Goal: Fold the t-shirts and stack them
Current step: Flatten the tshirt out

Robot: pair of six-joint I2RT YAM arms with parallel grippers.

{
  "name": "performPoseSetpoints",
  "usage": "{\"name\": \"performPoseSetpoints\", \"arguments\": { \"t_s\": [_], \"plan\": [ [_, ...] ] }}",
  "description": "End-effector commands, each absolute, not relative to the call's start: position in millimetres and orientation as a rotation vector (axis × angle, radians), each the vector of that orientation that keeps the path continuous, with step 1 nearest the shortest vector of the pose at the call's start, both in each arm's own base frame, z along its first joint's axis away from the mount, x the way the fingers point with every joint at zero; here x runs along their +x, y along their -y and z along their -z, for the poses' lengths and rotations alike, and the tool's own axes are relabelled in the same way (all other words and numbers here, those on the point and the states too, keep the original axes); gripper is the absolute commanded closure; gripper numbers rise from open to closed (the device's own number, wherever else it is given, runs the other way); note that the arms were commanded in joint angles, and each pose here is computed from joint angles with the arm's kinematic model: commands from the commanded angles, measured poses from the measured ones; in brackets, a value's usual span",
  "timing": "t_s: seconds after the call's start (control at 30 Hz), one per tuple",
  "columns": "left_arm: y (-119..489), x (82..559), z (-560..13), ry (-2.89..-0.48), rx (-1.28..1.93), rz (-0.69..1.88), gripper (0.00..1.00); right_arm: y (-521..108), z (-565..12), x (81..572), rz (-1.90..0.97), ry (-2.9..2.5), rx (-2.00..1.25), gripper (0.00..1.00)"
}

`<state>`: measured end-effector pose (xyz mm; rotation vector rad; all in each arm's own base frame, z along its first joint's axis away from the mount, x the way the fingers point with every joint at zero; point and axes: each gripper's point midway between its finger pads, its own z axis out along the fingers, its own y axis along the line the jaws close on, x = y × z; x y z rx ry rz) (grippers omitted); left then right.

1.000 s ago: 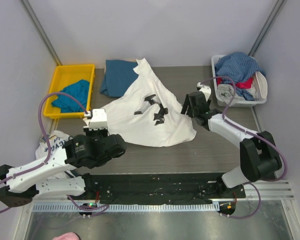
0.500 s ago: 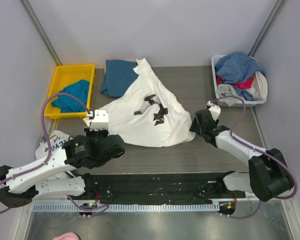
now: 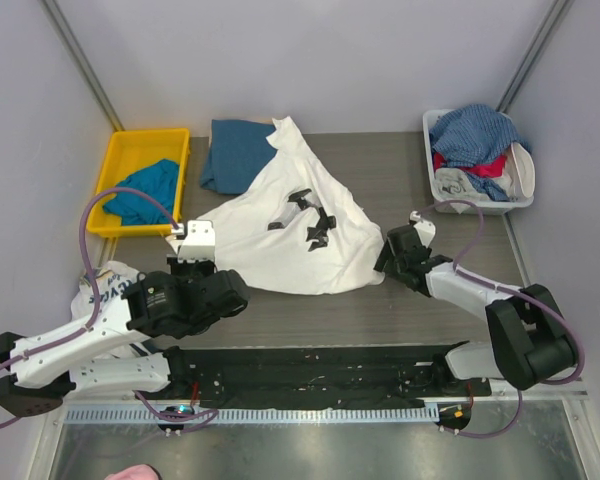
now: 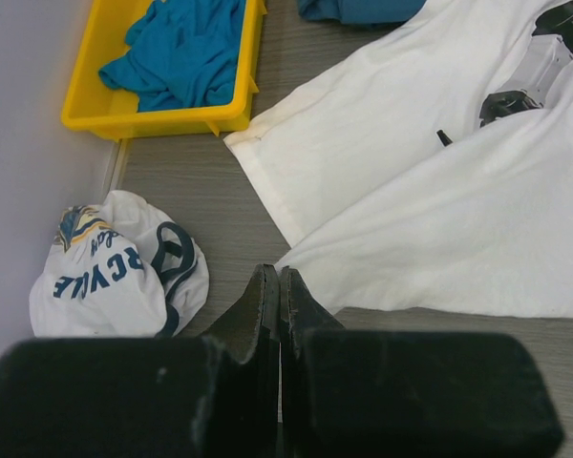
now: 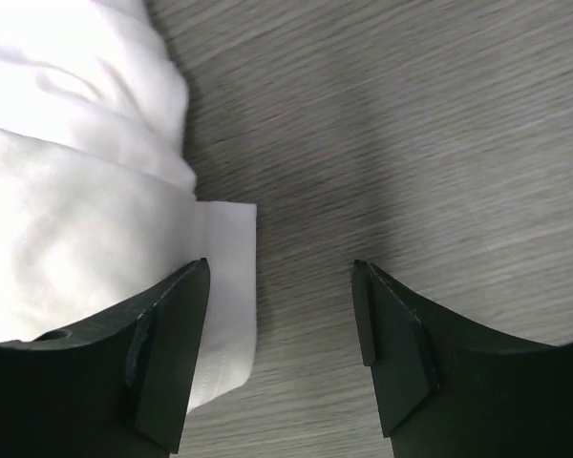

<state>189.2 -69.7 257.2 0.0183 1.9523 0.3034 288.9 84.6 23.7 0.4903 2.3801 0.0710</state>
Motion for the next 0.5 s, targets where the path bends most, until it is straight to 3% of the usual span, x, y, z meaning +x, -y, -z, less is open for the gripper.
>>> {"name": "performPoseSetpoints", "arguments": {
  "t_s": [0.0, 0.23, 0.47],
  "plan": [
    [62.8, 189.7, -261.7, -1.929, -0.003, -0.308, 1.00, -96.3, -24.2, 298.8, -0.149, -2.363, 0.504, 0.31],
    [61.4, 188.8, -262.2, -1.928, -0.015, -0.290, 1.00, -107.8, -15.0, 302.0, -0.196, -2.399, 0.475, 0.33],
    [59.3, 187.7, -263.6, -1.926, -0.031, -0.271, 1.00, -119.8, -2.1, 301.0, -0.246, -2.451, 0.448, 0.47]
  ]
}}
